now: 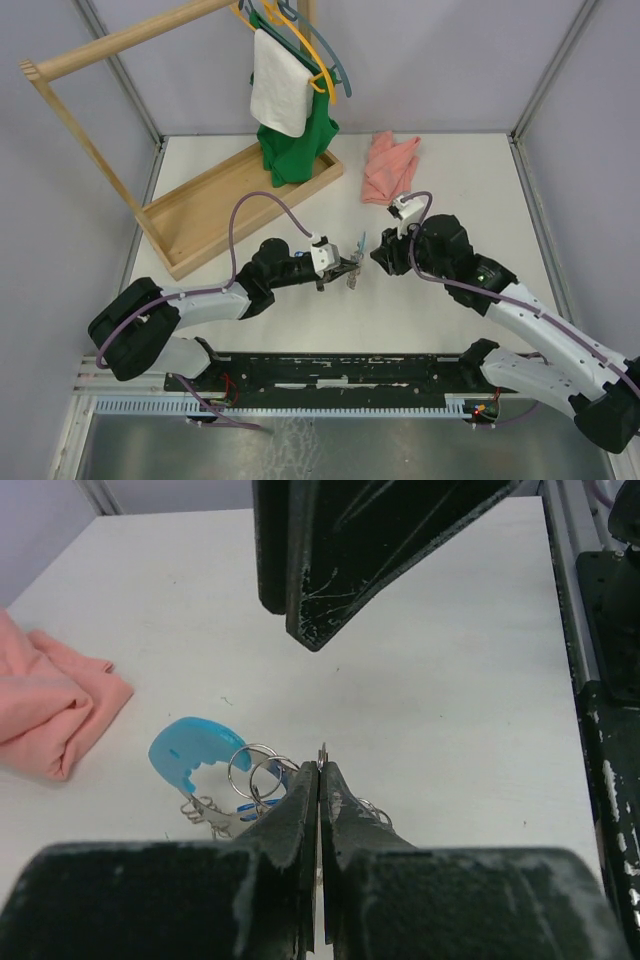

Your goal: Put the keys on the keyring

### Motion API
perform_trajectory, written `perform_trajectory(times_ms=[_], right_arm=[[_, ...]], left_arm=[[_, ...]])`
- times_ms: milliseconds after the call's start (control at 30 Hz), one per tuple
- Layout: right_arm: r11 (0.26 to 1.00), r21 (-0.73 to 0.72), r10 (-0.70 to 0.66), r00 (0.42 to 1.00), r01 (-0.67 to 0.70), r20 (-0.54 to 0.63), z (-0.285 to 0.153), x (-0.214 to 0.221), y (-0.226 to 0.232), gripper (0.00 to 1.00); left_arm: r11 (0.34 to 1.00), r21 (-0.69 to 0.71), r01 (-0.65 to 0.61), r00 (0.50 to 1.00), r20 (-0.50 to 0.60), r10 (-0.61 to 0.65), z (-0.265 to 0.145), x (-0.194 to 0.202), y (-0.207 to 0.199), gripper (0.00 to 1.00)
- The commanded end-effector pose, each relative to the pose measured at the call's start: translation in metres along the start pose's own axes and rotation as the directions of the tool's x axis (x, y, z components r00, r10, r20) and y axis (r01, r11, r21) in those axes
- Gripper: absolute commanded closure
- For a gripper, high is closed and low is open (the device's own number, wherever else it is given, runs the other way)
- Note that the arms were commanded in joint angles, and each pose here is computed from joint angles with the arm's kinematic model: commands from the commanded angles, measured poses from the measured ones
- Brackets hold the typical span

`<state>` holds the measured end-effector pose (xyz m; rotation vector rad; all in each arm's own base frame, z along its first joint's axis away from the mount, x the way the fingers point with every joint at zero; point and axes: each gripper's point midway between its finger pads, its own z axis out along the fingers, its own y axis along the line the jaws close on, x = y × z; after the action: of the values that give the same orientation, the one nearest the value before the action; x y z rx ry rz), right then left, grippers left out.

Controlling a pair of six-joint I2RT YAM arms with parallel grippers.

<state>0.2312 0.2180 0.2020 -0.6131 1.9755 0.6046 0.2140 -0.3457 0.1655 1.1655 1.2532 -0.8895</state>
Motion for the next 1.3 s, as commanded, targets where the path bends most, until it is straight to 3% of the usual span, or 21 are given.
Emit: perform_trajectory(times_ms=[0, 267, 500, 767, 1033, 1267], right_arm=[[0.993, -0.073, 0.094, 0.995, -0.097, -0.040, -0.003, -0.014, 0.019, 0.61], [0.973, -0.124, 0.180, 0.977, -0.194, -0.117, 0.010, -0.009, 0.033, 0.61], [0.972, -0.197, -0.137, 0.990, 0.128, -0.034, 0.007, 0.013, 0.023, 0.49], [0.851, -0.285, -0.404, 0.896, 0.442, 0.184, 0.012, 0.021, 0.028, 0.51], [0.744, -0.360, -0.478, 0.825, 0.563, 0.301, 0.017, 0.026, 0.043, 0.58], [0.711, -0.394, -0.484, 0.812, 0.583, 0.327, 0.020, 0.028, 0.049, 0.62]], left_arm=[[0.979, 0.029, -0.202, 0.978, 0.066, 0.199, 0.002, -0.014, 0.001, 0.97], [0.965, 0.040, -0.260, 0.964, 0.064, 0.257, 0.002, -0.010, 0.000, 0.97], [0.965, 0.037, -0.259, 0.965, 0.059, 0.257, 0.000, -0.010, 0.001, 0.97], [0.963, 0.039, -0.266, 0.960, 0.098, 0.261, -0.005, -0.018, -0.005, 0.97], [0.960, 0.073, -0.271, 0.953, 0.161, 0.256, -0.007, -0.026, -0.016, 0.97], [0.954, 0.094, -0.283, 0.947, 0.185, 0.263, -0.009, -0.031, -0.021, 0.97]])
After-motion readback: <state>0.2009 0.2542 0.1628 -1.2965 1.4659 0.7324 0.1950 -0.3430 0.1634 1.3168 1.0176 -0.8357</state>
